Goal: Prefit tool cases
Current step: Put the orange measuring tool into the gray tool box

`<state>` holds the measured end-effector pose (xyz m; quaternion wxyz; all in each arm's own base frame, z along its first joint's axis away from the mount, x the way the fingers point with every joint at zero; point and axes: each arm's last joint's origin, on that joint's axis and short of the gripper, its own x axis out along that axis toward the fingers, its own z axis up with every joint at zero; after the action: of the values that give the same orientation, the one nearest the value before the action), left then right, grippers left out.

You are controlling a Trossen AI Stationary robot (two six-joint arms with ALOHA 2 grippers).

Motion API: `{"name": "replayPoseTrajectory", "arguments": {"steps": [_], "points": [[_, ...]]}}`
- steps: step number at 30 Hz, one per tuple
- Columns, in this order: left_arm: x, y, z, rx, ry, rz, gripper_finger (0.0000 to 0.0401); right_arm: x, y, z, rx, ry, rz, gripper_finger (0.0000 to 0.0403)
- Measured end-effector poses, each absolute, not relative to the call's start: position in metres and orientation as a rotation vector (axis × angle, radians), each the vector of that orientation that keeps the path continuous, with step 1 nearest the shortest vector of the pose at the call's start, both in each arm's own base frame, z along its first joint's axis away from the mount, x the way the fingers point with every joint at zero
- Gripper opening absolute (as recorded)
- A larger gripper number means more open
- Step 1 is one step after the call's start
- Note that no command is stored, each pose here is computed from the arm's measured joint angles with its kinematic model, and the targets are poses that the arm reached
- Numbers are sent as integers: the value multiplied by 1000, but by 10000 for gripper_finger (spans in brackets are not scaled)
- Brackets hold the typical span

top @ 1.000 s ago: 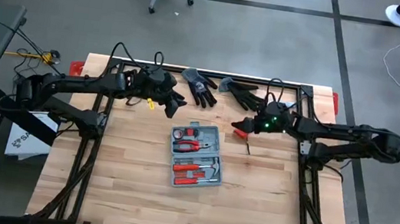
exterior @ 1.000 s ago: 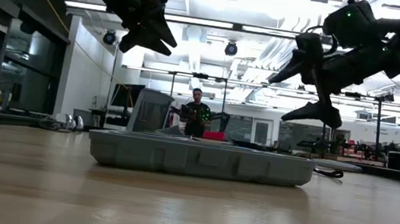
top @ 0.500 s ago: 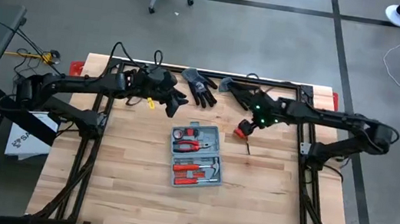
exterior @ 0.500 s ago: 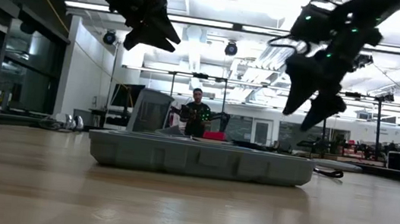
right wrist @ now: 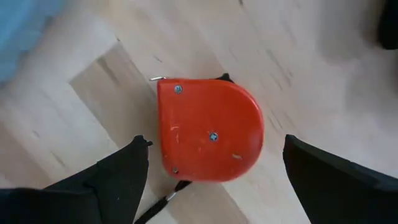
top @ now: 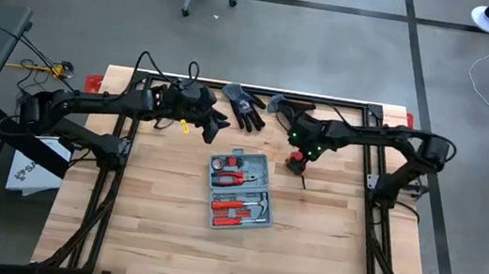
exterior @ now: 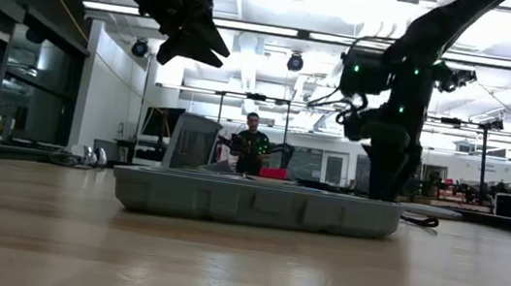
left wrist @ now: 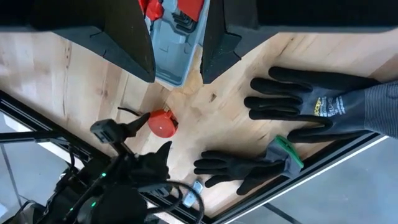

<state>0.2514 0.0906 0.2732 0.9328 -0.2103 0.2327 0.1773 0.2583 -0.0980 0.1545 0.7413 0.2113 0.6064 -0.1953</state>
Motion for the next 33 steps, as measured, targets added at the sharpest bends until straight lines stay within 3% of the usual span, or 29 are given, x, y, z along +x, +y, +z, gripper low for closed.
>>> {"name": "replayPoseTrajectory", "arguments": {"steps": [8, 15, 25, 33], "points": [[250, 90, 271, -420, 509, 365, 126, 265, -100, 135, 489, 1366, -456, 341], [241, 87, 258, -394, 678, 391, 126, 267, -103, 134, 505, 1337, -540, 248], [223, 81, 242, -396, 938, 417, 126, 267, -101, 137, 582, 1295, -616, 248], [214, 63, 220, -480, 1075, 350, 126, 268, -83, 169, 640, 1148, -620, 248]]}}
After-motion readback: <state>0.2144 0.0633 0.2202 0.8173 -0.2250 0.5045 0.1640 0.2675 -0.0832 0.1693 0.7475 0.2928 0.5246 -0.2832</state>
